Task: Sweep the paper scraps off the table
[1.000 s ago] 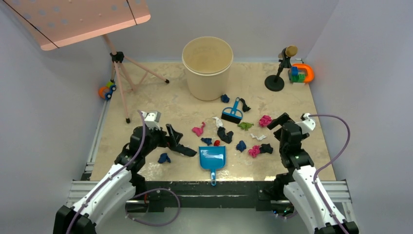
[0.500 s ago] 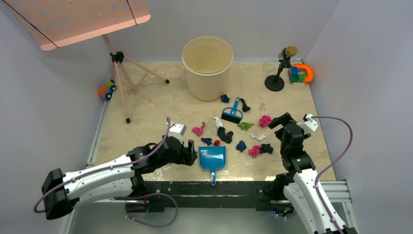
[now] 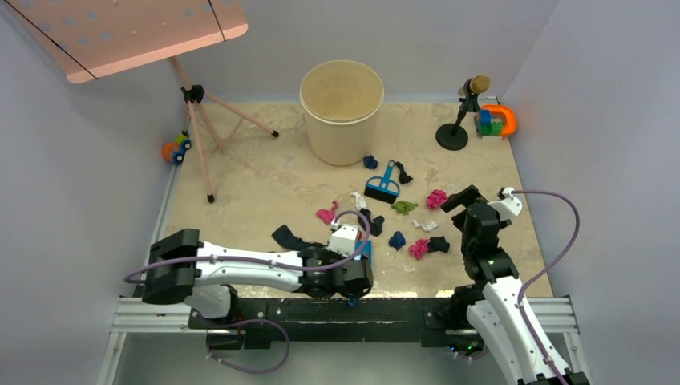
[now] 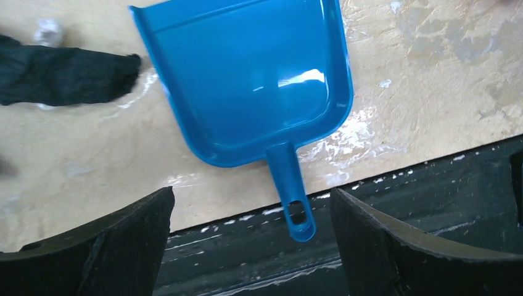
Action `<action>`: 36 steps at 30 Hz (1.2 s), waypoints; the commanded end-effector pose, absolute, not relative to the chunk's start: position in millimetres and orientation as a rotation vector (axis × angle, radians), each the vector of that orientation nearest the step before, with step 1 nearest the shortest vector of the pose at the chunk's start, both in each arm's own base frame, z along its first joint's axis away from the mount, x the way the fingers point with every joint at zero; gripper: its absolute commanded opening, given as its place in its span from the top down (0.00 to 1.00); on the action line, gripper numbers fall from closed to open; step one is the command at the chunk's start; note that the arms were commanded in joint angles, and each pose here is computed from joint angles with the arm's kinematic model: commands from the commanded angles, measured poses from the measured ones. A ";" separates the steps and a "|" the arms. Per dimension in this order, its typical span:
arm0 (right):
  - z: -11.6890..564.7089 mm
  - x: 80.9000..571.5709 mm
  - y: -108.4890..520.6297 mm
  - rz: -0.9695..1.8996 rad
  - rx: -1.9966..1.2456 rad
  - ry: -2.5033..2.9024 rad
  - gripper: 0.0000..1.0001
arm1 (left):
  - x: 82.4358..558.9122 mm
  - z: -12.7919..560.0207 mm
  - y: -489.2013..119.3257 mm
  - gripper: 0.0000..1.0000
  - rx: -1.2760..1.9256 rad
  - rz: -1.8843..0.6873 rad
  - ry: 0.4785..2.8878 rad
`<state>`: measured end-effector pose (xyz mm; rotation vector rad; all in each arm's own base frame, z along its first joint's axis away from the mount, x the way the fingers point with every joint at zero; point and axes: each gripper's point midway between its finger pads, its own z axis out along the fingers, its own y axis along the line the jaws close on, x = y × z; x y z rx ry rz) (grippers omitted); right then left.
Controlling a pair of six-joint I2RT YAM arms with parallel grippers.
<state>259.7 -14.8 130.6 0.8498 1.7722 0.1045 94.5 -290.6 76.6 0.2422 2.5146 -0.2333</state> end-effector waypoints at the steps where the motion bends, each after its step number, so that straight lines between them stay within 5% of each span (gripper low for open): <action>1: 148.9 264.3 -15.5 0.130 0.864 1.712 0.02 | 93.4 67.1 -313.5 0.01 0.172 -0.226 2.533; 9: 149.1 264.8 -15.1 0.132 0.864 1.713 0.02 | 82.5 34.7 -343.0 0.21 0.148 -0.264 2.610; 13: 149.5 264.8 -14.9 0.133 0.862 1.712 0.02 | 88.8 39.2 -340.4 0.74 0.121 -0.266 2.576; 15: 149.1 264.8 -15.0 0.133 0.862 1.713 0.02 | 90.0 42.1 -335.6 0.82 0.107 -0.255 2.570; 26: 149.4 265.0 -14.8 0.134 0.857 1.711 0.02 | 113.4 128.6 -250.4 0.87 0.061 -0.217 2.459; 36: 149.6 265.1 -15.6 0.127 0.856 1.710 0.03 | 197.5 162.3 -129.8 0.89 -0.108 -0.051 2.297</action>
